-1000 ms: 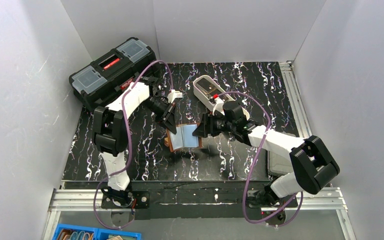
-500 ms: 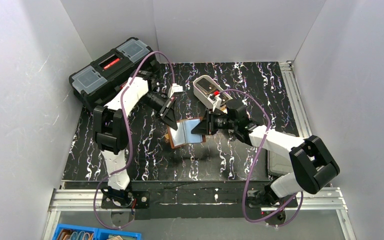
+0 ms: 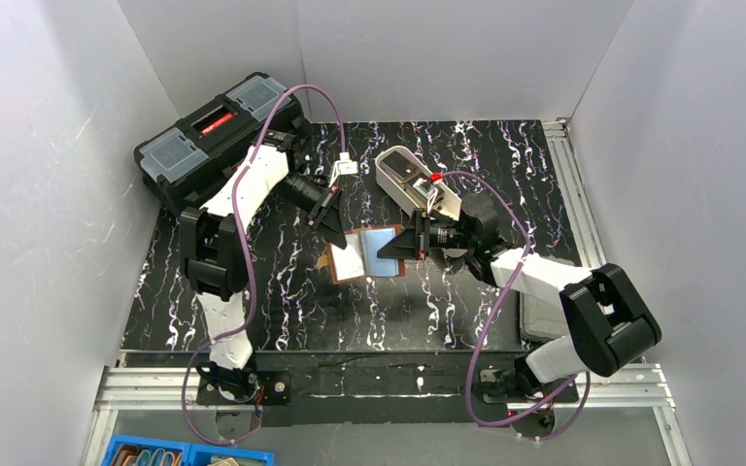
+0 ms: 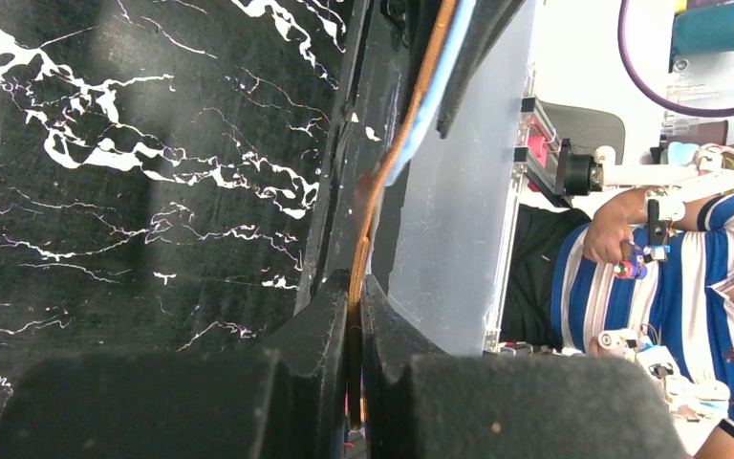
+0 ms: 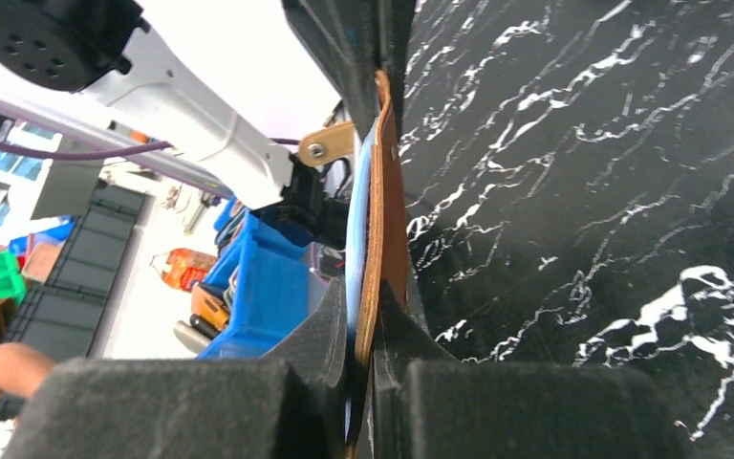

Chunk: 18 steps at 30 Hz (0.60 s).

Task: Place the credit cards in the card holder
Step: Open the card holder.

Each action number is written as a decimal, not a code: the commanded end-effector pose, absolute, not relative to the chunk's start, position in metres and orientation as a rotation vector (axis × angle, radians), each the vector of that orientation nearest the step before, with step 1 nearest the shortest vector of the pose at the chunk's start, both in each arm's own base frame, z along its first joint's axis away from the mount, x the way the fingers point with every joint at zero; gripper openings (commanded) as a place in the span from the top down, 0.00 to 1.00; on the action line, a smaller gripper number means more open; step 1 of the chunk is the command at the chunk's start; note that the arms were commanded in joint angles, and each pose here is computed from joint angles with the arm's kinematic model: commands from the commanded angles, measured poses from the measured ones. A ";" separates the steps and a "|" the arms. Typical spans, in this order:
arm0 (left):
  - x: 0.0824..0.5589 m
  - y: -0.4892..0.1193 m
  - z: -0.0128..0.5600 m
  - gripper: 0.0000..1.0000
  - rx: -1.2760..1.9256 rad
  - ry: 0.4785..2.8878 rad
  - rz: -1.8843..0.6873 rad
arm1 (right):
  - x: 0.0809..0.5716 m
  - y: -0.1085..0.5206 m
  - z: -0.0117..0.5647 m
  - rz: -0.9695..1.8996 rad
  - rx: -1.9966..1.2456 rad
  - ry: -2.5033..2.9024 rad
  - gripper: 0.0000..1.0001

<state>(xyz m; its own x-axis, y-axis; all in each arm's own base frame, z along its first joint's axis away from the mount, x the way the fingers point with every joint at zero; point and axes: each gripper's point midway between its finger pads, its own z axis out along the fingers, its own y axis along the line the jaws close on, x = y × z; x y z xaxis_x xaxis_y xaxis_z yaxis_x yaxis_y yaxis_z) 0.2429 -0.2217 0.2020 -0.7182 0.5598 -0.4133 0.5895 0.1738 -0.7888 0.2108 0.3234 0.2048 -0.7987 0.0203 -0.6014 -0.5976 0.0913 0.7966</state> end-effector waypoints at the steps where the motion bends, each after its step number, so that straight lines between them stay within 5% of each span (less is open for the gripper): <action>1: 0.223 -0.207 0.228 0.95 1.192 2.417 -1.577 | 0.184 0.319 0.253 1.869 -0.794 1.691 0.99; 8: 0.232 -0.208 0.226 0.83 1.201 2.397 -1.483 | 0.179 0.319 0.258 1.916 -0.829 1.671 0.99; 14: 0.223 -0.210 0.234 0.59 1.194 2.383 -1.514 | 0.179 0.320 0.259 1.927 -0.828 1.669 0.99; 18: 0.214 -0.212 0.239 0.55 1.194 2.373 -1.547 | 0.180 0.321 0.259 1.932 -0.827 1.668 0.99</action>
